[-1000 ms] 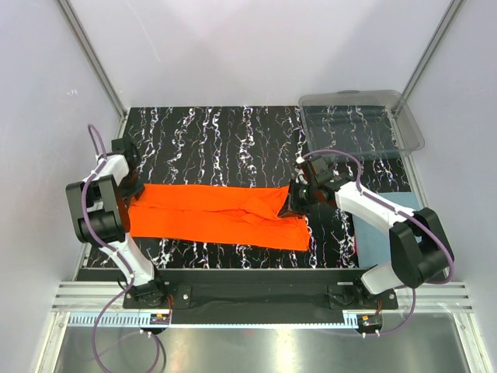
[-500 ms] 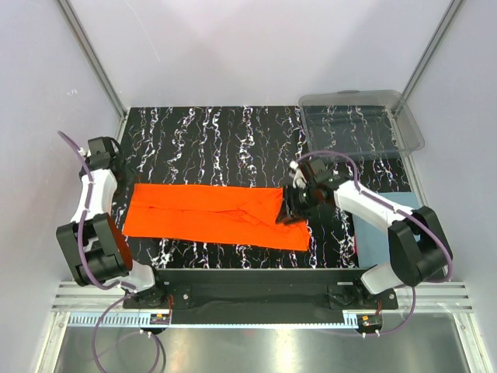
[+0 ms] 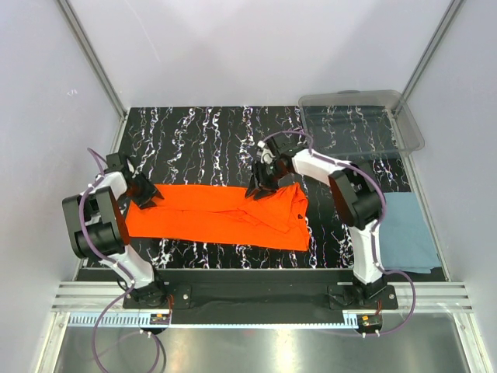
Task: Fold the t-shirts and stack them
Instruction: Fold the tshirt
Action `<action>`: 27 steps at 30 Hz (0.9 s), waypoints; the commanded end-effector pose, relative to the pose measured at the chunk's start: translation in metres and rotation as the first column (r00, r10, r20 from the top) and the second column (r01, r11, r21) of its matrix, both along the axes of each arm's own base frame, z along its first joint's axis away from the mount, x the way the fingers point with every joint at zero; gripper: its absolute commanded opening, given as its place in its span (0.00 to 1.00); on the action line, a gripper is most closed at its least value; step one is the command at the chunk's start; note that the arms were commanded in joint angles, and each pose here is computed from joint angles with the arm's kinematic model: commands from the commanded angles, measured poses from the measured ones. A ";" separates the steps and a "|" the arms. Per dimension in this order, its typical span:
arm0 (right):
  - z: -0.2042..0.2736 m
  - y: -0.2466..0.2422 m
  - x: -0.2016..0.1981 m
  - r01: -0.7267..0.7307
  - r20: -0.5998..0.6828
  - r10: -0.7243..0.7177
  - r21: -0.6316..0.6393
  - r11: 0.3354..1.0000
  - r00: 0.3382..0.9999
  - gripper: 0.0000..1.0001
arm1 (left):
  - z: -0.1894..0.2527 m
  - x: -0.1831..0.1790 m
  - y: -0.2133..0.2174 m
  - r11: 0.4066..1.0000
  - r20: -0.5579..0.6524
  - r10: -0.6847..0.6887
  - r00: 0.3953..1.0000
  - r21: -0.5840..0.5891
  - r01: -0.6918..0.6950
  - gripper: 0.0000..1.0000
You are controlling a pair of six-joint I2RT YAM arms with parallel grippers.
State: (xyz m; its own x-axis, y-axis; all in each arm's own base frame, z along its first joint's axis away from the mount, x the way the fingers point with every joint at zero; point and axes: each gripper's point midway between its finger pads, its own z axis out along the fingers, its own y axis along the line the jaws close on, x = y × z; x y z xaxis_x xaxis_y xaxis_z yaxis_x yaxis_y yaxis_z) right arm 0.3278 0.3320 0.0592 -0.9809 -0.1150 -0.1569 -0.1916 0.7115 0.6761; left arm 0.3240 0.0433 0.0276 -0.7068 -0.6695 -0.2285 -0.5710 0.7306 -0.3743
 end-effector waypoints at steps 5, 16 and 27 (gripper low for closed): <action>-0.009 0.020 -0.003 -0.029 -0.057 0.031 0.029 0.999 0.998 0.47 | -0.001 0.018 0.003 1.000 0.055 -0.014 0.998 -0.013 0.015 0.44; 0.008 0.007 -0.051 -0.076 -0.062 0.077 0.026 0.997 0.995 0.44 | 0.000 0.016 0.008 1.000 0.055 -0.004 0.998 0.006 0.004 0.44; 0.031 -0.135 -0.007 0.389 0.283 -0.298 -0.362 0.847 0.912 0.65 | 0.031 0.028 0.002 1.000 0.147 -0.023 0.989 -0.015 0.025 0.44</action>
